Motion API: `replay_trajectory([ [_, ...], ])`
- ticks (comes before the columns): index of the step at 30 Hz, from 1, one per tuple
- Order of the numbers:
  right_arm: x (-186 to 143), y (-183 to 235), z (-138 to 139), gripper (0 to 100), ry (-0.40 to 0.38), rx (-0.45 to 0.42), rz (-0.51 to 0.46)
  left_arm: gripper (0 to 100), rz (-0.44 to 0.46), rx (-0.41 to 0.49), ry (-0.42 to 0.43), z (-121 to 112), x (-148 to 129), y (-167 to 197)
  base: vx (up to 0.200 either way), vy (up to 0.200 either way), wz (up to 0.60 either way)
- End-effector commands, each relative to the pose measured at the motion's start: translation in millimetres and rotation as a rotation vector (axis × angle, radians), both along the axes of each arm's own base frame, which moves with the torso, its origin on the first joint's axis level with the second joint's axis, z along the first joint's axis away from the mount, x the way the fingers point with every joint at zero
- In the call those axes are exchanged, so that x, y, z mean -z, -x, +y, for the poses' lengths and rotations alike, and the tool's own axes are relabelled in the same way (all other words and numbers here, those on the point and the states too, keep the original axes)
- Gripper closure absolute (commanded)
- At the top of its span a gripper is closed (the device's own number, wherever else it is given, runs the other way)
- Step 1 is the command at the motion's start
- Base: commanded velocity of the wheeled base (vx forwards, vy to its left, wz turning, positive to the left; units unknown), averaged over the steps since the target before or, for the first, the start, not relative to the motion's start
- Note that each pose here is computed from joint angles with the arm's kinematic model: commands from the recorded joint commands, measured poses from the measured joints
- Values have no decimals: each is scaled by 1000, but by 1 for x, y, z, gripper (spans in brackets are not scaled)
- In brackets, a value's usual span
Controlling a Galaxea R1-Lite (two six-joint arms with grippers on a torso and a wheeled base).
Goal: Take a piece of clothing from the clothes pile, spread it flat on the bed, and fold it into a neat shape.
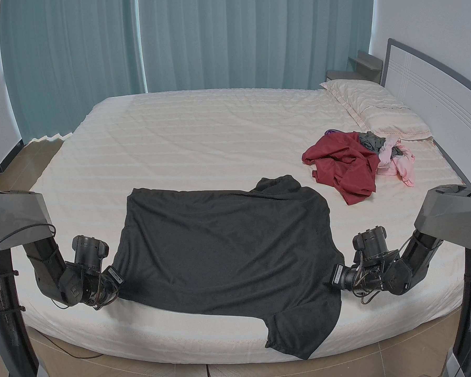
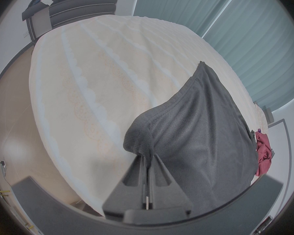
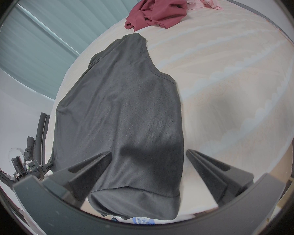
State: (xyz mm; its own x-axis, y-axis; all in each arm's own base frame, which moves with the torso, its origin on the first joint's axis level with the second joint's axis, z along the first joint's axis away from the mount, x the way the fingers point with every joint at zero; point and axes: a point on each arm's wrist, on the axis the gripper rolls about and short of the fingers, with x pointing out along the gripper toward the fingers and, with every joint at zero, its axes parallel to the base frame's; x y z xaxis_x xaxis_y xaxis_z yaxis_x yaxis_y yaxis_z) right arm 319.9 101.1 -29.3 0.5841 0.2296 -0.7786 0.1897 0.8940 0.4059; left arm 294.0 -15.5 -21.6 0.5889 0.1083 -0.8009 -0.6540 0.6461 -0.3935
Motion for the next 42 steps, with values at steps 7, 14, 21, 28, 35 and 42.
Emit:
replay_trajectory([
  [7,-15,-35,-4,100,-28,44,-119,100,12,-2,-4,0,2,2,0,0,0],
  [14,-31,-67,1,100,-21,67,-235,100,12,-8,-6,2,3,2,0,0,0],
  [21,-22,-76,5,100,-11,52,-241,100,21,-18,-5,5,6,1,0,0,0],
  [28,-13,-78,2,0,-2,58,-224,100,8,-19,-7,5,12,1,0,0,0],
  [35,-23,-78,-28,0,3,134,-230,100,5,-18,-4,5,11,1,0,0,0],
  [42,-48,-30,-39,0,-33,170,-183,100,-3,-18,-4,5,9,1,0,0,0],
])
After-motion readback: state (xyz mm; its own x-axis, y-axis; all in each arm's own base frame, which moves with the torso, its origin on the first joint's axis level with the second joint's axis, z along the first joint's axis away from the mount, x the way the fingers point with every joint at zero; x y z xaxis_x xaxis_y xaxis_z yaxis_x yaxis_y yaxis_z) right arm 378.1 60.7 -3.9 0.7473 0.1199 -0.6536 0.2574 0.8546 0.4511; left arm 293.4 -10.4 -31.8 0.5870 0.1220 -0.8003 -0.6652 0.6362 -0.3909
